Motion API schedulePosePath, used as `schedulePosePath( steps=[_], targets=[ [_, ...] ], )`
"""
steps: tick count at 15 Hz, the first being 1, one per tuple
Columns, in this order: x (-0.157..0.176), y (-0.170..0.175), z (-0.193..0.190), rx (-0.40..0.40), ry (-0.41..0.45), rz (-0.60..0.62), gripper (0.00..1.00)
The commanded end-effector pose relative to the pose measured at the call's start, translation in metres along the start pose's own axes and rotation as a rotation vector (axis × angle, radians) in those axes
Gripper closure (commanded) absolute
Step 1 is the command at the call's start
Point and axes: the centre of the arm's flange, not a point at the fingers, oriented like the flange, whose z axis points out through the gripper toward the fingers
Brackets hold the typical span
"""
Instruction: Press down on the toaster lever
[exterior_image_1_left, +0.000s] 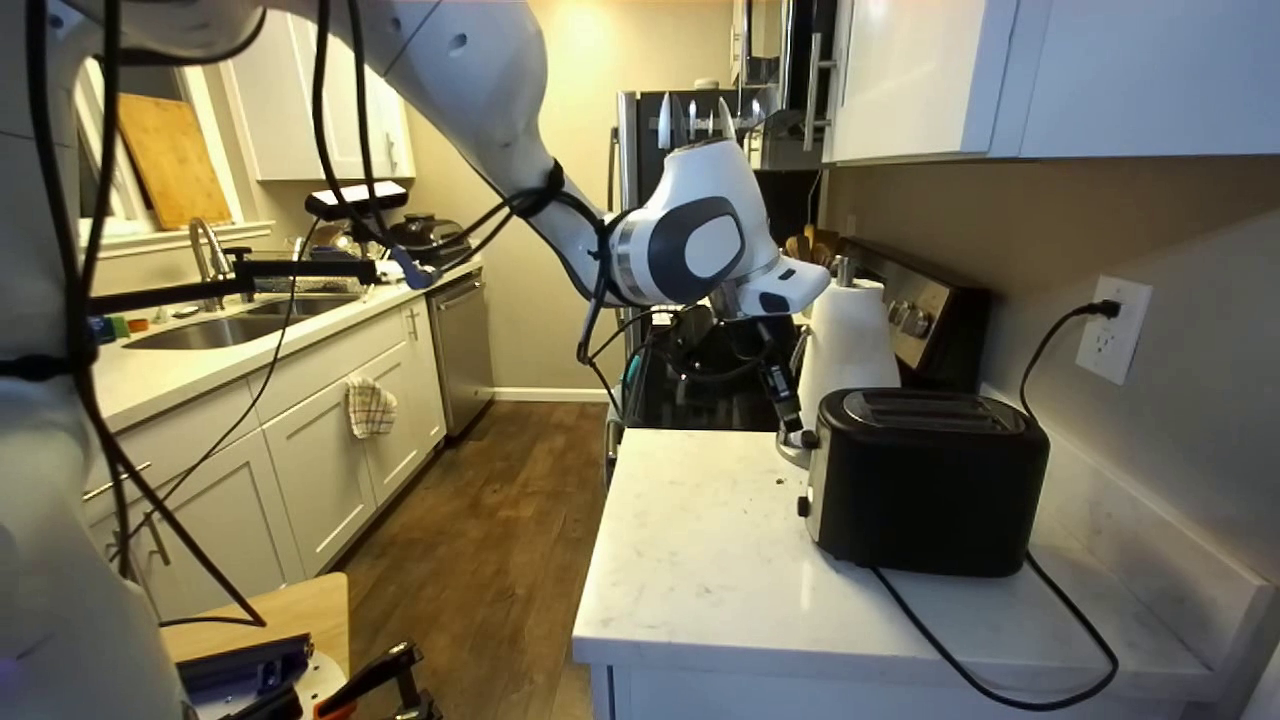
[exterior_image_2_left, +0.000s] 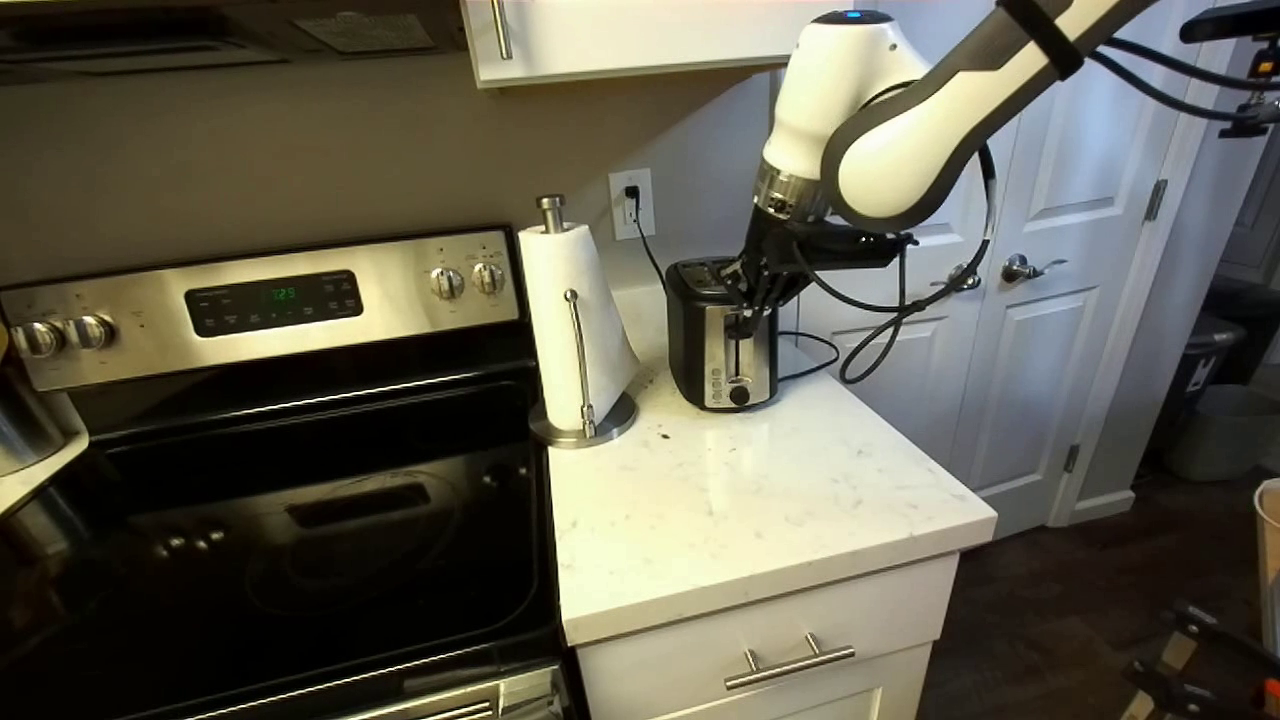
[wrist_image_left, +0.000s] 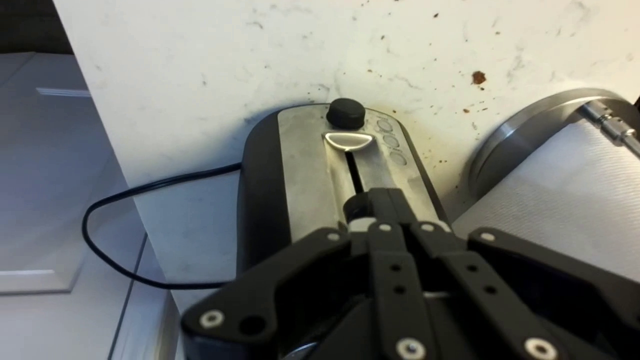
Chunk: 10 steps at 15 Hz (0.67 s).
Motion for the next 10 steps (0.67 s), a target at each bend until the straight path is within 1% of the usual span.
schedulePosePath(
  steps=[1,3,5,10],
  targets=[
    [-0.006,0.006,-0.004,-0.046,0.073,0.038,1.0],
    [-0.005,0.01,-0.003,-0.062,0.101,0.055,1.0],
    [-0.006,0.013,-0.003,-0.06,0.135,0.064,1.0],
    [-0.018,0.014,0.0,0.003,0.224,0.1,1.0]
  ],
)
